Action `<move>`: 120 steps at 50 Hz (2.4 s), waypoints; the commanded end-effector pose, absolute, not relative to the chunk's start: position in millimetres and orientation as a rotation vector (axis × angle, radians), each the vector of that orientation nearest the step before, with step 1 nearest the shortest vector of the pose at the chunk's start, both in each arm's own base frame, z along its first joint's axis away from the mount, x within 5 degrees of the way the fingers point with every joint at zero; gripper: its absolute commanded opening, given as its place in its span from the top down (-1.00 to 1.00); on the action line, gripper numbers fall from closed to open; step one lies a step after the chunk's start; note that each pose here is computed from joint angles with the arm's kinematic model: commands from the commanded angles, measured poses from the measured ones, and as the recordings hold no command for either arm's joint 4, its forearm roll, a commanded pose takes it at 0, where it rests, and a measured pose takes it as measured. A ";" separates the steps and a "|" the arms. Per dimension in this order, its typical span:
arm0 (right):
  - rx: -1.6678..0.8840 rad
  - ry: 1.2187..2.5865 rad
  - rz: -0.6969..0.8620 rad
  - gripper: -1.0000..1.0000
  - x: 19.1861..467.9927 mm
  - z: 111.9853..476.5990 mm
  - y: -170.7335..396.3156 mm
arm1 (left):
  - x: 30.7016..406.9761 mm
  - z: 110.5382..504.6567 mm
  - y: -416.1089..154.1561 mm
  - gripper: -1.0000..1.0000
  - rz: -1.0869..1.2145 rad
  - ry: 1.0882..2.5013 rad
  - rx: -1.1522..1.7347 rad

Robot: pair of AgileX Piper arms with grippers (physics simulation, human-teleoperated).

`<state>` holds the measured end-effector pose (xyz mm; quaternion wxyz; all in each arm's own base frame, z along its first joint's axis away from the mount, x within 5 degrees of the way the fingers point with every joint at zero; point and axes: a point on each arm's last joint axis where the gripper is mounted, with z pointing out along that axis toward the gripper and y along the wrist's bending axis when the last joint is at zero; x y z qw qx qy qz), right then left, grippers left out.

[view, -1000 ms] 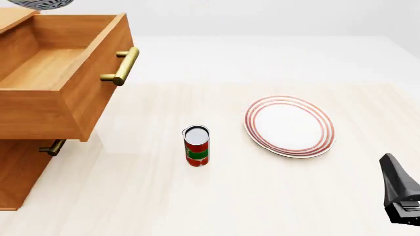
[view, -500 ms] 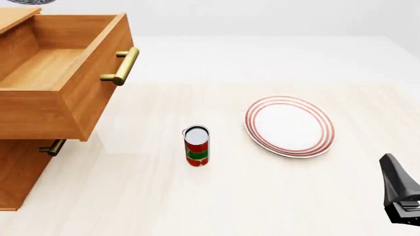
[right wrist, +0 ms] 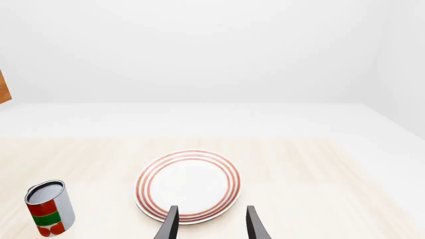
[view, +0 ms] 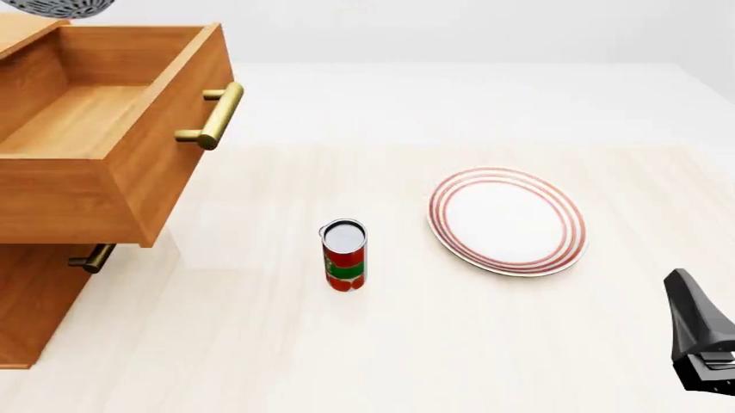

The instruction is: Put the bowl in the top drawer of the cabinet.

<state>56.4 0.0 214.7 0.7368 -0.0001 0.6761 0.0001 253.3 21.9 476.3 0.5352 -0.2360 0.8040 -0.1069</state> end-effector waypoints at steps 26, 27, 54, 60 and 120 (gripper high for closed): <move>0.000 1.485 0.000 -1.00 56.4 214.7 0.0 | 270.0 448.7 35.5 1.00 -0.200 1.972 -0.592; 0.000 1.485 0.000 -1.00 56.4 214.7 0.0 | 270.0 448.2 35.6 1.00 -0.198 1.974 -0.590; 0.000 1.485 0.000 -1.00 56.4 214.7 0.0 | 275.7 428.7 37.5 1.00 -0.172 2.016 -0.573; 0.000 1.485 0.000 -1.00 56.4 214.7 0.0 | 277.7 425.1 37.8 1.00 -0.168 2.022 -0.570; 0.000 1.485 0.000 -1.00 56.4 214.7 0.0 | 297.8 383.6 45.3 1.00 -0.125 2.090 -0.555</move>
